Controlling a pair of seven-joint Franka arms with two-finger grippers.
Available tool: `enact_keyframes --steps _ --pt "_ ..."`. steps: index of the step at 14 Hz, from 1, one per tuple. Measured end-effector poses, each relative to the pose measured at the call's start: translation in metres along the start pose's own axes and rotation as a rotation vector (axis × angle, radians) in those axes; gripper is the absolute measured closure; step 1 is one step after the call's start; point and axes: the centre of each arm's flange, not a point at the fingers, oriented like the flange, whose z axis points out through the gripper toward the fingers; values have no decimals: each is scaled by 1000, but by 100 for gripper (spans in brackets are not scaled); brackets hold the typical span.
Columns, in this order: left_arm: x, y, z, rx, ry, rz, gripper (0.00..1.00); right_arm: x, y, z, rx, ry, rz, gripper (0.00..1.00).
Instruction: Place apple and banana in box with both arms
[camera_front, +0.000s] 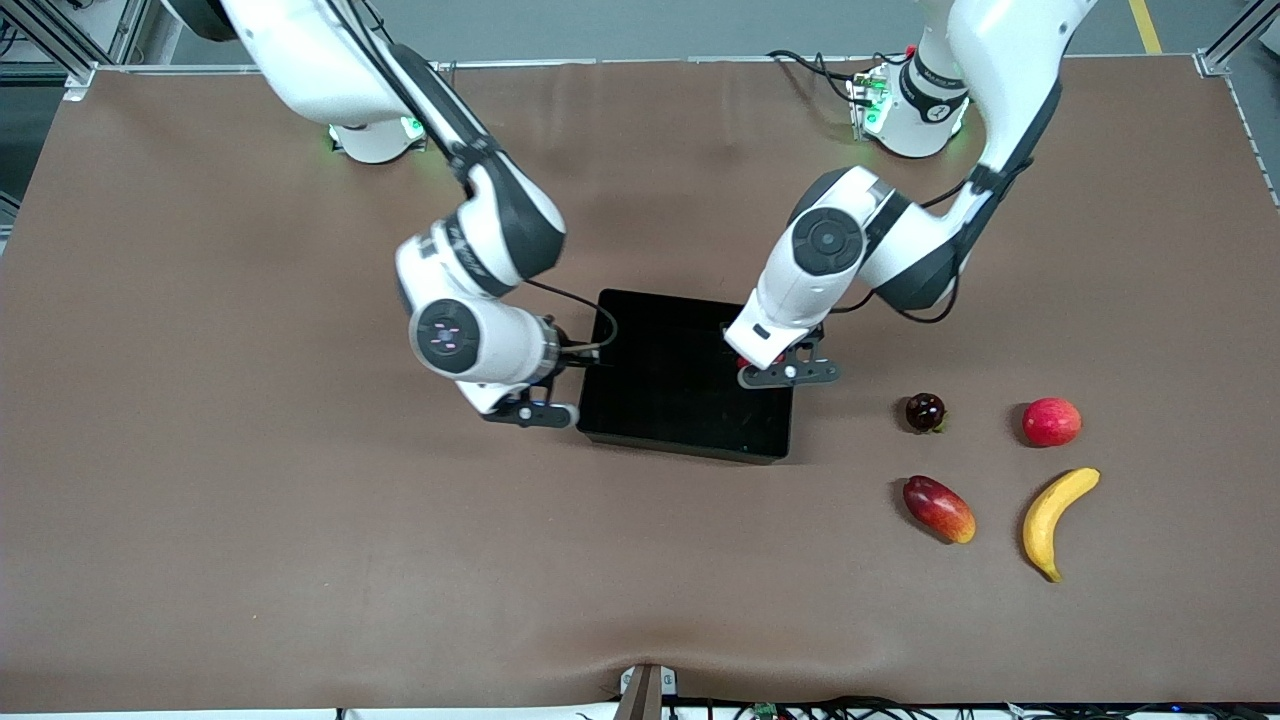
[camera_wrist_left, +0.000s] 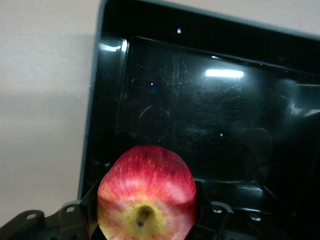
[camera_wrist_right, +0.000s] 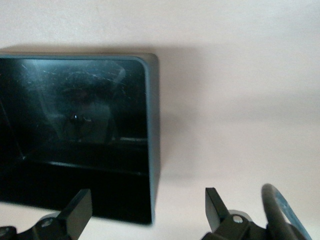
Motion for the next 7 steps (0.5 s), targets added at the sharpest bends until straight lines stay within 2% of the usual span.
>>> enact_keyframes --steps 4,7 --pt "-3 2 44 17 -45 23 26 5 41 -81 -69 27 6 0" --pt "-9 10 66 43 -45 28 26 10 88 -129 -94 -7 68 0"
